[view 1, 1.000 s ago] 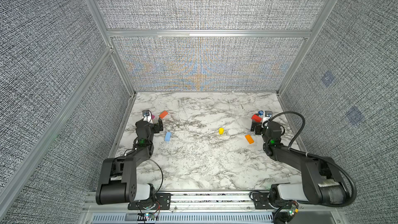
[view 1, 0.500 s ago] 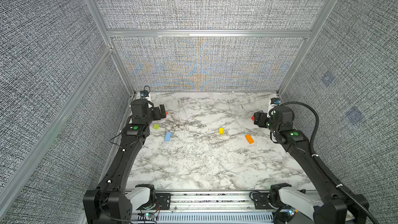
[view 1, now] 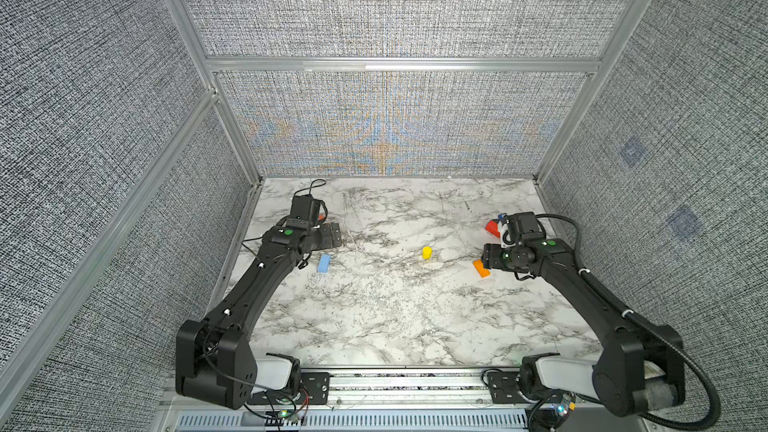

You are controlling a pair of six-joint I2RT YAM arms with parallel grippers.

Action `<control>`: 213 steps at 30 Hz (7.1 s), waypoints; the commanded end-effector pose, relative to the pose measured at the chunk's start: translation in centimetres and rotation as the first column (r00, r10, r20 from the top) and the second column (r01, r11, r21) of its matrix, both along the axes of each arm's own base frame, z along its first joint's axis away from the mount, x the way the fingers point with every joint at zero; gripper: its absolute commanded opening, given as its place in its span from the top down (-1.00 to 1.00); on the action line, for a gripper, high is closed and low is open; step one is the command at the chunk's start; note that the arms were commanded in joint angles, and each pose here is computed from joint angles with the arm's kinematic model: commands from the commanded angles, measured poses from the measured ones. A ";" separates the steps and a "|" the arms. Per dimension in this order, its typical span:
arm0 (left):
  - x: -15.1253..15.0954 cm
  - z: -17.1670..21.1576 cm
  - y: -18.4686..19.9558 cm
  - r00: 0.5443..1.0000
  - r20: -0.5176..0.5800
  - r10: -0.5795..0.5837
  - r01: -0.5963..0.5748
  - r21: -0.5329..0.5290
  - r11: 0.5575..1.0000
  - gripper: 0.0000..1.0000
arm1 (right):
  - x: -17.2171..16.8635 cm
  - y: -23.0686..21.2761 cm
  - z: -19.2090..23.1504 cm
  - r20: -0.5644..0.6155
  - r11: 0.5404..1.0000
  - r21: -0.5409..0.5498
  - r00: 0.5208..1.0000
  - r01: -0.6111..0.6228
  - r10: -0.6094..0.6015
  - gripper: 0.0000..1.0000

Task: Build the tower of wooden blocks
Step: 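Close the right gripper on the orange block while the left arm reaches forward, then carry the orange block with the right gripper and set it down near the yellow cylinder, then grasp the yellow cylinder with the right gripper, then lower the yellow cylinder onto the orange block and open the right gripper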

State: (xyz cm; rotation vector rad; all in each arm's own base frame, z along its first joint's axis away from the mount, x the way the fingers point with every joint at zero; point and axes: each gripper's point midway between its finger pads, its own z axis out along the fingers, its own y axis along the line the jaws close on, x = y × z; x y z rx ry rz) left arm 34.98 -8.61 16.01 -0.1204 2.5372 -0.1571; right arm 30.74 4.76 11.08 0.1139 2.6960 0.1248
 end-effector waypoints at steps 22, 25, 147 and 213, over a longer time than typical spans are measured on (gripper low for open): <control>-3.6 -1.5 -3.0 0.990 -0.102 -0.102 0.086 -0.145 0.986 -0.97 | 1.9 -0.1 -5.5 -0.236 0.998 -0.063 0.972 0.001 -0.016 -0.24; -3.6 -1.5 -2.9 0.987 -0.120 -0.106 0.090 -0.133 0.987 -0.97 | 2.2 0.1 -6.2 -0.256 0.998 -0.055 0.967 -0.007 -0.008 -0.20; -6.0 -1.6 2.3 0.952 -0.233 0.198 -0.191 0.053 0.980 -0.97 | 6.9 16.9 -2.5 -0.299 0.950 -0.058 0.913 -0.308 0.277 -0.29; -8.8 -2.6 3.5 0.938 -0.274 0.211 -0.192 0.093 0.977 -0.97 | 2.5 22.1 -1.3 -0.330 0.910 -0.045 0.866 -0.412 0.375 0.48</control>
